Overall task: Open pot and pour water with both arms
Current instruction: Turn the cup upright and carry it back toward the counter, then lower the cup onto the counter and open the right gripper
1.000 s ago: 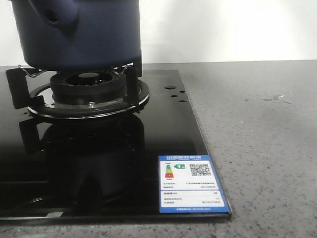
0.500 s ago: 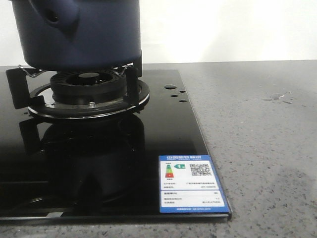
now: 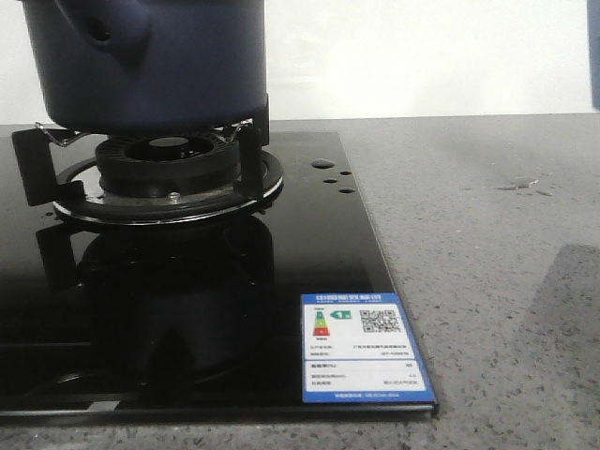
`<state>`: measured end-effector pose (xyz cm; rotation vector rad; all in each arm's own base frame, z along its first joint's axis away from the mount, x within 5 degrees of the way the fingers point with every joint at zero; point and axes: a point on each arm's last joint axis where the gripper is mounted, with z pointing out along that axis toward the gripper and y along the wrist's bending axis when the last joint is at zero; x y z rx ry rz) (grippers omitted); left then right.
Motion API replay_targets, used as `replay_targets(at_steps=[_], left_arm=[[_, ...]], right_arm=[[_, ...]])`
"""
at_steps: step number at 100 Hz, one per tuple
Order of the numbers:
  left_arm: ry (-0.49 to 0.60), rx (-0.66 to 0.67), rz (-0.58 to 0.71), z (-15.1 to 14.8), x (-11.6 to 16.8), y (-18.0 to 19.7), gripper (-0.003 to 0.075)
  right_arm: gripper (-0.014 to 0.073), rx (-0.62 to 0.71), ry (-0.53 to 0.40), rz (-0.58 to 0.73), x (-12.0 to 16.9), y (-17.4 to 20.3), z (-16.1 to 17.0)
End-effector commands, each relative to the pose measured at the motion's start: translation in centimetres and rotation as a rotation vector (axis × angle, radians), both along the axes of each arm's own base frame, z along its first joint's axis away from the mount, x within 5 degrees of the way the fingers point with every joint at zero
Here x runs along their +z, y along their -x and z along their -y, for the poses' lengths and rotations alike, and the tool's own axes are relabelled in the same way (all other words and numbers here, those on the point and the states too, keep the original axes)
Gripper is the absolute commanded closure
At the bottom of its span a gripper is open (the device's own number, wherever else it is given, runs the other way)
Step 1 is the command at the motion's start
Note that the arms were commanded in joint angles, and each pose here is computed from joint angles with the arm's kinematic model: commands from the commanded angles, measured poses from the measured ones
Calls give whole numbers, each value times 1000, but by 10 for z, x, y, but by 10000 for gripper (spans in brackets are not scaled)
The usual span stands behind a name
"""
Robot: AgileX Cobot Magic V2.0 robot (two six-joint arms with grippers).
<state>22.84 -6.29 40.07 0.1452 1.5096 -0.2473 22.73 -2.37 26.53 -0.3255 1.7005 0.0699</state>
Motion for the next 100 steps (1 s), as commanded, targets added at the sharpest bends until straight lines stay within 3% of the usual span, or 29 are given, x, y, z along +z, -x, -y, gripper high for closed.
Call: replay_targets(at_steps=[1, 14, 57, 100], left_arm=[[42, 28, 162, -5, 28, 8, 348], [42, 28, 162, -5, 28, 8, 349], [42, 28, 160, -5, 28, 8, 348], [42, 28, 160, -5, 28, 8, 349]], right_arm=[[325, 12, -30, 85, 6, -4, 1], [325, 36, -12, 67, -6, -9, 1], [325, 9, -109, 36, -32, -26, 16], [325, 11, -121, 17, -38, -28, 17]])
